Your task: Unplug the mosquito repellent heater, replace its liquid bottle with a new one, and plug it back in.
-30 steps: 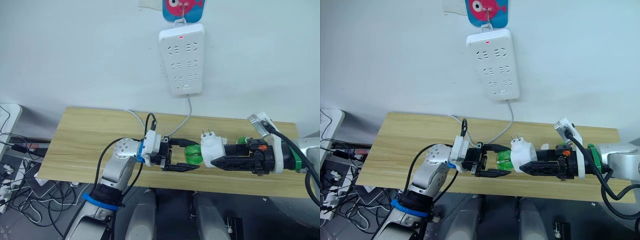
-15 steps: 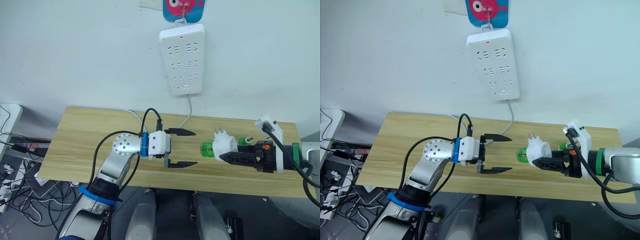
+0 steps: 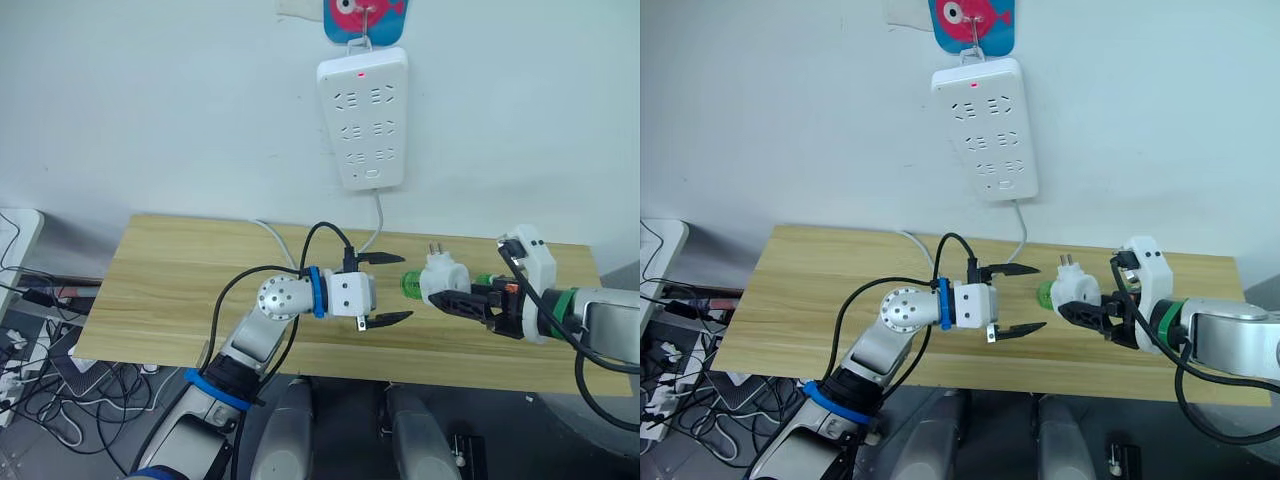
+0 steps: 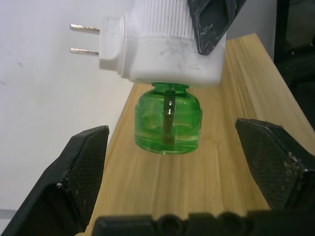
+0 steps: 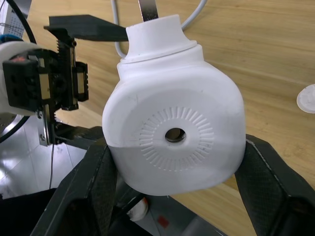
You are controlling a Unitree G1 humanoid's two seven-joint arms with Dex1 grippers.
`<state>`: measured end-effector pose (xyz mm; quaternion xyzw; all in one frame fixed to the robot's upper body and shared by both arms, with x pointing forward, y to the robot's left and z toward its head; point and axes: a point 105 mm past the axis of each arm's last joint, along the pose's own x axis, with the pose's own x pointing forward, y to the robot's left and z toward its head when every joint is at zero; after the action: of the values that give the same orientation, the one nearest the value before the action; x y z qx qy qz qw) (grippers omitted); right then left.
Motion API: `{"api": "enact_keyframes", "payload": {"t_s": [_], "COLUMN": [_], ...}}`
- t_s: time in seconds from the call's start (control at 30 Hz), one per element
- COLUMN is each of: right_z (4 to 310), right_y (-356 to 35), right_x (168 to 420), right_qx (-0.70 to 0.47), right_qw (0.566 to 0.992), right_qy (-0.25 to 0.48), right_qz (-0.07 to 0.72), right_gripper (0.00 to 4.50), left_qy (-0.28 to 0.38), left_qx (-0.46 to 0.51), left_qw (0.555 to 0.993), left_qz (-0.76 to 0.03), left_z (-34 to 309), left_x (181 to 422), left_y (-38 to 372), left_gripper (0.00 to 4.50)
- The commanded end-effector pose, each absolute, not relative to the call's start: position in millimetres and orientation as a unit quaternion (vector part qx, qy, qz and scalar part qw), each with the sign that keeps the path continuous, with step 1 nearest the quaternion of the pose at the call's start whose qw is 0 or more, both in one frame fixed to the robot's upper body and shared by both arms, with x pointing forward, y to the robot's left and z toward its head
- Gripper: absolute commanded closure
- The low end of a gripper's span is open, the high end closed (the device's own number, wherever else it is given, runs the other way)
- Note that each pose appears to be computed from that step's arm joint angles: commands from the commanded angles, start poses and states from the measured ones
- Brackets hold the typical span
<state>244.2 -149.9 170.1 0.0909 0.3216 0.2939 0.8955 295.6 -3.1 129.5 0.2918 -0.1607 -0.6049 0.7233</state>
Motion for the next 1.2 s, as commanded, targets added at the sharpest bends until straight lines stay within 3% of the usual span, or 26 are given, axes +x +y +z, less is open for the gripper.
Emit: {"api": "enact_keyframes", "payload": {"t_s": [0.03,0.5,0.6,0.77,1.1,1.13,1.2], "right_z": [177,174,175,174,180,183,188], "right_y": [-139,-132,-131,-131,-126,-125,-126], "right_x": [238,234,236,238,238,237,238], "right_qx": [0.096,0.104,0.108,0.109,0.103,0.107,0.109], "right_qw": [0.894,0.893,0.893,0.894,0.893,0.894,0.900], "right_qy": [0.305,0.302,0.300,0.302,0.290,0.281,0.267], "right_qz": [0.314,0.318,0.317,0.314,0.328,0.331,0.326], "right_gripper": [1.48,1.48,1.48,1.48,1.48,0.77,0.24], "left_qy": [-0.184,-0.216,-0.218,-0.216,-0.217,-0.216,-0.216], "left_qx": [0.297,0.314,0.311,0.309,0.314,0.314,0.310], "left_qw": [0.715,0.714,0.711,0.710,0.714,0.715,0.717], "left_qz": [-0.606,-0.588,-0.591,-0.595,-0.587,-0.587,-0.585], "left_z": [133,139,140,138,139,139,139], "left_x": [290,297,296,294,299,299,300], "left_y": [-12,-23,-25,-26,-25,-25,-24], "left_gripper": [0.00,0.00,0.58,2.19,2.28,2.28,2.28]}}
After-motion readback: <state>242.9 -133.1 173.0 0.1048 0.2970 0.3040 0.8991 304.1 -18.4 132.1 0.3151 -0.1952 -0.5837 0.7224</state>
